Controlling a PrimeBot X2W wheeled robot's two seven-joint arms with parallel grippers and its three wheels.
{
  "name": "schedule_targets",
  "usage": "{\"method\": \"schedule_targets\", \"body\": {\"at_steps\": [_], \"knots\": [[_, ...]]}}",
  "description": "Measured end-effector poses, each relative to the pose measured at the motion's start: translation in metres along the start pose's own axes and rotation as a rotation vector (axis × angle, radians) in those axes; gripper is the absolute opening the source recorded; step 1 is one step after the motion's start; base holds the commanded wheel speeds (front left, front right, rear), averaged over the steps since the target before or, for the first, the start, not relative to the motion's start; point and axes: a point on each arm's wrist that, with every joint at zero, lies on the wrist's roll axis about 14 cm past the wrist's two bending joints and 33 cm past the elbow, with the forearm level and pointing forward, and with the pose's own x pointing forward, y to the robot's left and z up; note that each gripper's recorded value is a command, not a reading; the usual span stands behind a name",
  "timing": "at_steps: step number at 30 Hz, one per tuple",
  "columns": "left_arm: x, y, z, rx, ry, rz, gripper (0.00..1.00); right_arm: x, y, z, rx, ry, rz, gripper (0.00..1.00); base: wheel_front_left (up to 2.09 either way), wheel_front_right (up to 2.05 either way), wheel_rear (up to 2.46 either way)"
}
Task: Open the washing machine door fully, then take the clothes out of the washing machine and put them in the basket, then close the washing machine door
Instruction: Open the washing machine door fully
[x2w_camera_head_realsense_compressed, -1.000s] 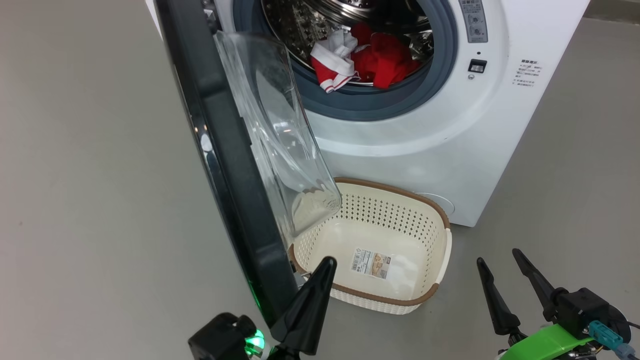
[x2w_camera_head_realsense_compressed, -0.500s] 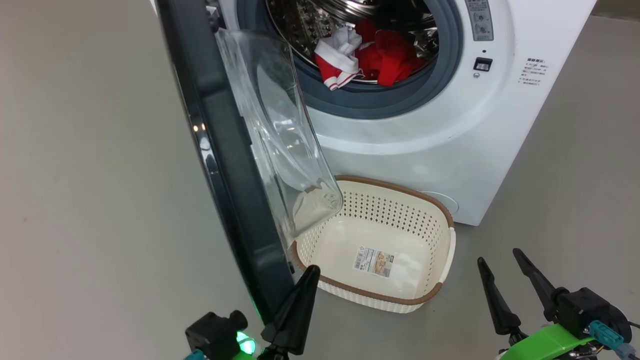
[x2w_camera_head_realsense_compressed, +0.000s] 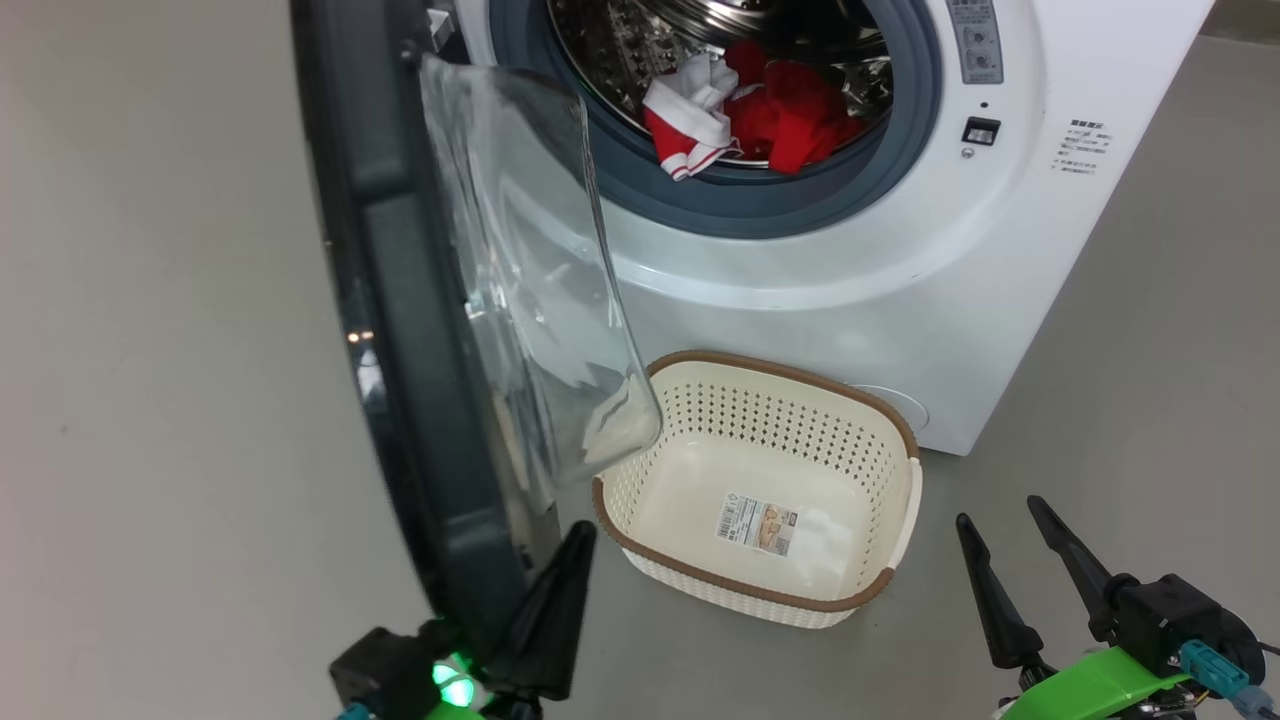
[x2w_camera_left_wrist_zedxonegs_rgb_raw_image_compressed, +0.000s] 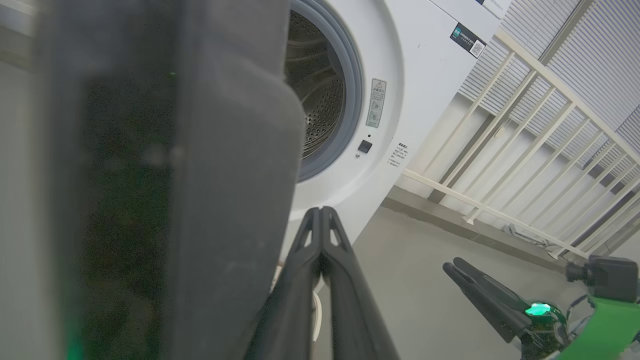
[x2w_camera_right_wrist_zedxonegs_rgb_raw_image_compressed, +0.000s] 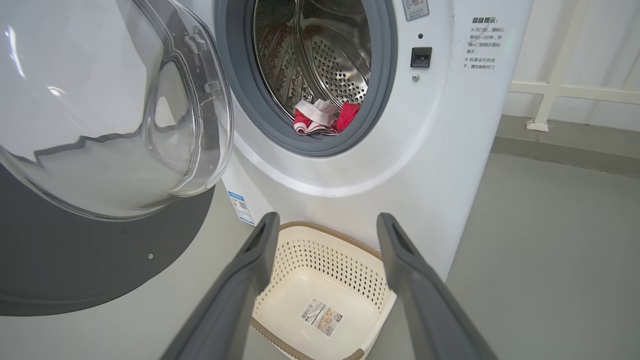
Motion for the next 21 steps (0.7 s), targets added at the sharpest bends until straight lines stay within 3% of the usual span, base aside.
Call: {"method": "schedule_targets", "body": {"at_steps": [21], "knots": [[-0.051,0.090,0.041,0.099,-0.115,0.340,0.00,0.011,0.019,0.001,-0.003,-0.001,0.058,1.00,0.00,0.00,0.00]]}}
